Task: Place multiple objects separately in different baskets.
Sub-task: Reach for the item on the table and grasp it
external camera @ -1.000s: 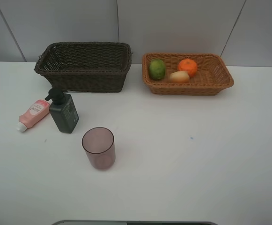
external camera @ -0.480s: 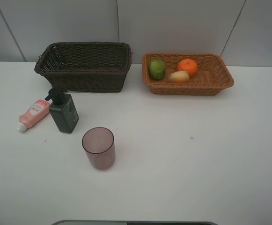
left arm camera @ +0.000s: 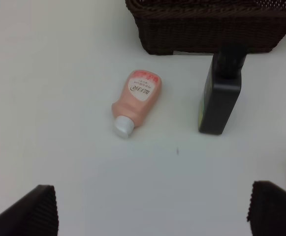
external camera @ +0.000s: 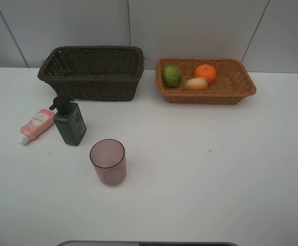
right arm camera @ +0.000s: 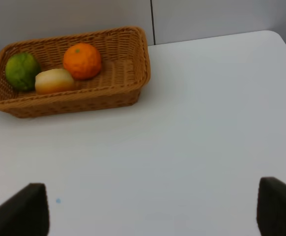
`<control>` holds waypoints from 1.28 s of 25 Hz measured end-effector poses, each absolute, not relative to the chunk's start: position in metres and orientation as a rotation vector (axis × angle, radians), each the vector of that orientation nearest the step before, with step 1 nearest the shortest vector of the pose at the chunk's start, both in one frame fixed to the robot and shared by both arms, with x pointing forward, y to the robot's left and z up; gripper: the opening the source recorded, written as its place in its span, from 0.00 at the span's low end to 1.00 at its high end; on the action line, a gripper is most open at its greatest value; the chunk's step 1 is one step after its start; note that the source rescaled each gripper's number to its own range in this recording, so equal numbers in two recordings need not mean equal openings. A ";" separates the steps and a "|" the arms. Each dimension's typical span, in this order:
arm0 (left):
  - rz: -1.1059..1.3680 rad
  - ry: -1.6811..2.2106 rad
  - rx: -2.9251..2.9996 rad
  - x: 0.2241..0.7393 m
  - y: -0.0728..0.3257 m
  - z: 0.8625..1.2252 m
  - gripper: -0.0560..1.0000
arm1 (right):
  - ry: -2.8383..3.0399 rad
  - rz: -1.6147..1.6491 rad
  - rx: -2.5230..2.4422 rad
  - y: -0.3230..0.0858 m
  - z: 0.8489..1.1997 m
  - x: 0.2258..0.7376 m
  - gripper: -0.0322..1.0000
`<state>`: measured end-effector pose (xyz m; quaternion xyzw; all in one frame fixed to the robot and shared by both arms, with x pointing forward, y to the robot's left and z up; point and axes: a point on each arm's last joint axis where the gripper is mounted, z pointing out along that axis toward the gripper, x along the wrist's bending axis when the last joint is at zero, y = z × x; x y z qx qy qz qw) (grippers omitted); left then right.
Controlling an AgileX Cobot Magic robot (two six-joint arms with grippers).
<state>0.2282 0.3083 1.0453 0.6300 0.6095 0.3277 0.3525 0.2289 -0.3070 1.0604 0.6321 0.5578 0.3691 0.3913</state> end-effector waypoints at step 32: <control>0.849 1.577 1.630 0.228 0.308 1.045 0.99 | 1.417 0.938 1.605 -0.307 1.060 0.229 0.82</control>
